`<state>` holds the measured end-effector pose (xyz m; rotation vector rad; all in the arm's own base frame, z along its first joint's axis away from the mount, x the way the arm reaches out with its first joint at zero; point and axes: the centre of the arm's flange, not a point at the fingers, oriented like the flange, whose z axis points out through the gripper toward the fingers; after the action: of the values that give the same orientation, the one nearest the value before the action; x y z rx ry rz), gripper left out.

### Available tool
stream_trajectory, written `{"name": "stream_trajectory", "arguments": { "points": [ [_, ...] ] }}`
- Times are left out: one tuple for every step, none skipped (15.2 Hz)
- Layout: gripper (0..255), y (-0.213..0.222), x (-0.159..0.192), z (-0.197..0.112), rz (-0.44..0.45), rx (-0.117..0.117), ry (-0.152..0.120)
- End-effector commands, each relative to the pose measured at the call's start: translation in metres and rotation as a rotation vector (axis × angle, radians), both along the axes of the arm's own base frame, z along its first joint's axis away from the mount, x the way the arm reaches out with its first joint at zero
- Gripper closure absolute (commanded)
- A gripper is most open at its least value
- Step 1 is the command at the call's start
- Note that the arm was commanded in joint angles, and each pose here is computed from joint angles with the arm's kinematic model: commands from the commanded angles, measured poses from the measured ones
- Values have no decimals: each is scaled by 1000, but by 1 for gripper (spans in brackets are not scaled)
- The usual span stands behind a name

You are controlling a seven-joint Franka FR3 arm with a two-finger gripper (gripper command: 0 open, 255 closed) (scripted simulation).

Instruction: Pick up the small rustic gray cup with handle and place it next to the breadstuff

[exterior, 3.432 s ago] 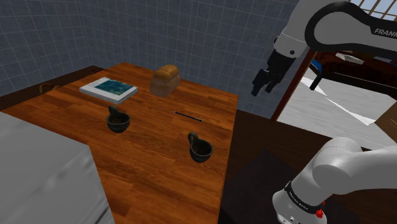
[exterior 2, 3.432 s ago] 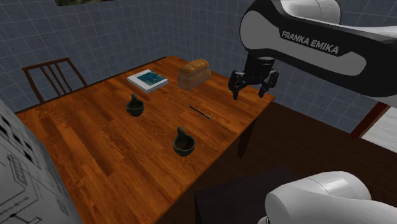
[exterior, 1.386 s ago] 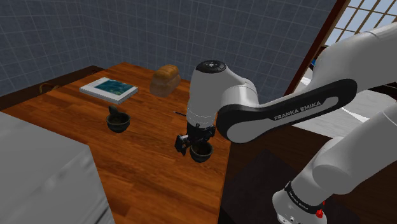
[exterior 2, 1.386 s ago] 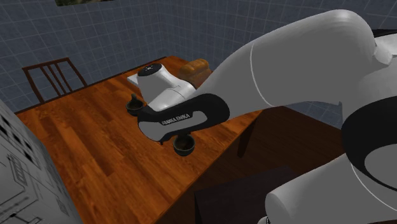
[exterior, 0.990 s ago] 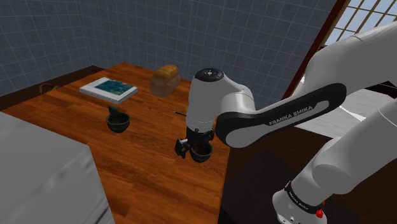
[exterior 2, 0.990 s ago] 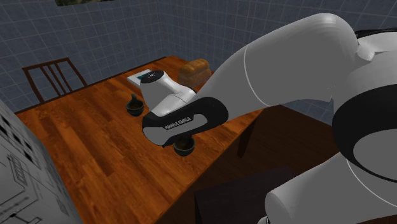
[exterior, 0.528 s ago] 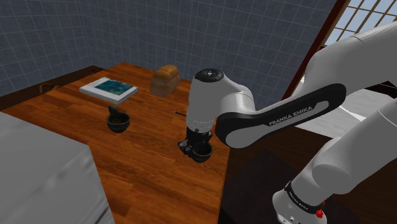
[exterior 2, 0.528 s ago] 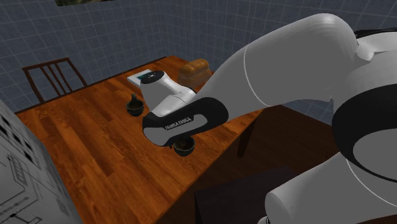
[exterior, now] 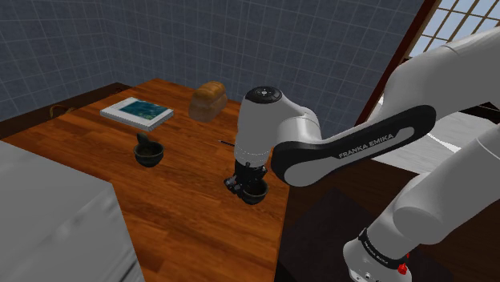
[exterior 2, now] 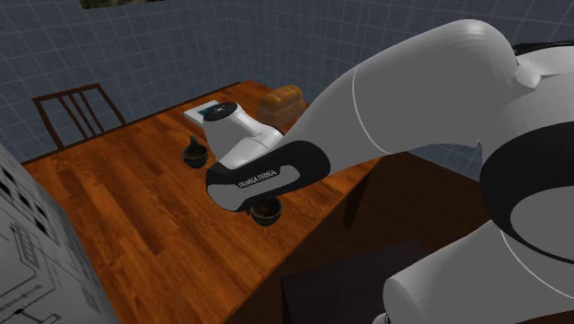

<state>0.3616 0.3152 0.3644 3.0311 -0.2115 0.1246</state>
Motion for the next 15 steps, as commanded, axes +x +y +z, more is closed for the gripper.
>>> {"name": "stream_trajectory", "arguments": {
  "points": [
    [255,0,0,5,0,0,0],
    [255,0,0,10,0,0,0],
    [255,0,0,16,0,0,0],
    [255,0,0,21,0,0,0],
    [255,0,0,26,0,0,0],
    [255,0,0,32,0,0,0],
    [255,0,0,37,0,0,0],
    [255,0,0,42,0,0,0],
    [255,0,0,47,0,0,0],
    [255,0,0,53,0,0,0],
    [255,0,0,58,0,0,0],
    [255,0,0,63,0,0,0],
    [255,0,0,68,0,0,0],
    [255,0,0,74,0,0,0],
    [255,0,0,79,0,0,0]
  ]
}}
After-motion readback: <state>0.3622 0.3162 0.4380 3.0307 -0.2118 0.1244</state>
